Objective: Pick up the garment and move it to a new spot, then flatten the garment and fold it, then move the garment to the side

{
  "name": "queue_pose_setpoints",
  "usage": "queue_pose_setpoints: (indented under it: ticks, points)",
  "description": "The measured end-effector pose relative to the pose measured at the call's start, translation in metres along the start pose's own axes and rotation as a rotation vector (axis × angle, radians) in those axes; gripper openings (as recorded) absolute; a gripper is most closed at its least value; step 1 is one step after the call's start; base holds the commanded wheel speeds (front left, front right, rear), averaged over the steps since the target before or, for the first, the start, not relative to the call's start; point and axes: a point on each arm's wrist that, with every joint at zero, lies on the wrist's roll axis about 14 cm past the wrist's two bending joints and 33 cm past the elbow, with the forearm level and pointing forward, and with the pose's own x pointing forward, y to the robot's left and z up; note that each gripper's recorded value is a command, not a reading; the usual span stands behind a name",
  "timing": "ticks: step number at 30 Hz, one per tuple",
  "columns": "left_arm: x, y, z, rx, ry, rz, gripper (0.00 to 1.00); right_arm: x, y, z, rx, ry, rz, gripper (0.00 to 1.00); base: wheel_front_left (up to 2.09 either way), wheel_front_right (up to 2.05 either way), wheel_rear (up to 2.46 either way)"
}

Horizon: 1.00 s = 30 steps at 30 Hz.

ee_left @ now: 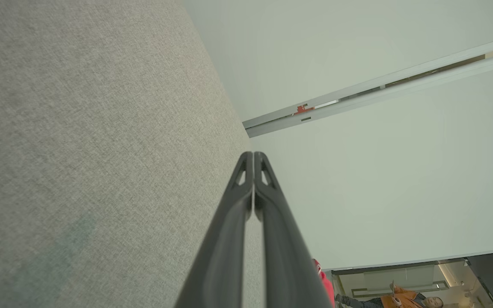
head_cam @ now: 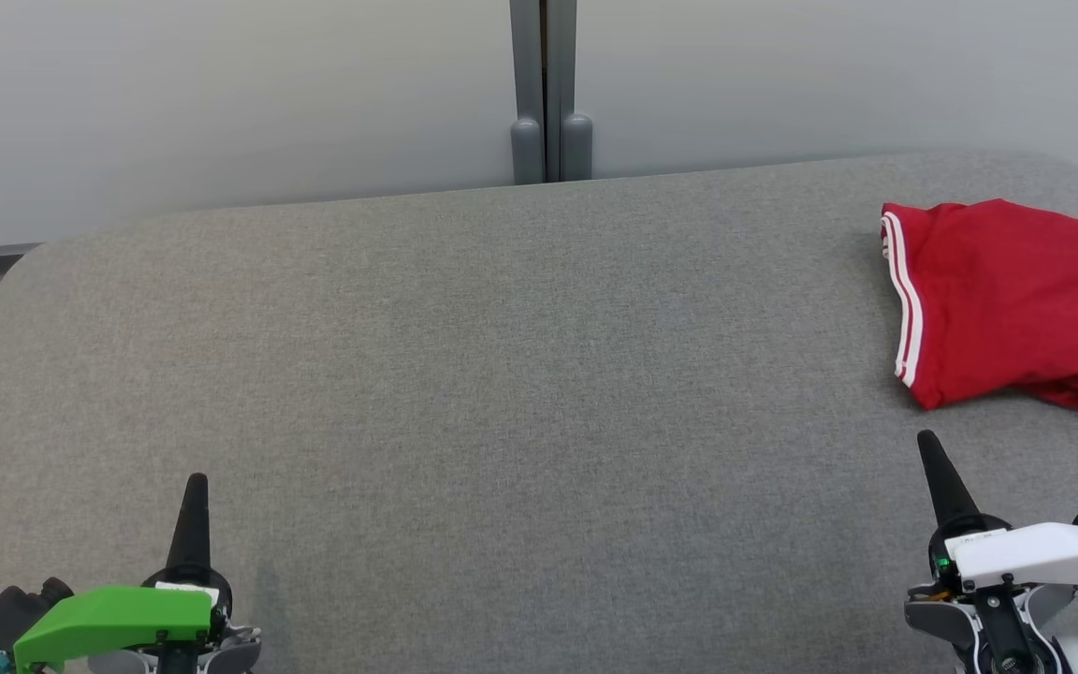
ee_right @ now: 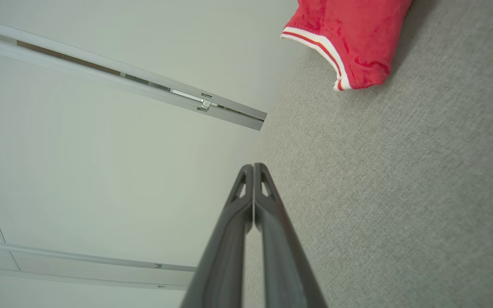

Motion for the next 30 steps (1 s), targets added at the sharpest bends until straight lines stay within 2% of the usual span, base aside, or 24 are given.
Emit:
queue_pose_setpoints:
  ticks: [30]
  points:
    - [0.011,-0.018,0.001,-0.226,0.025,-0.064,0.0,0.009,0.012,0.003,0.265,0.01,0.036,0.0,0.0,0.0,0.0]
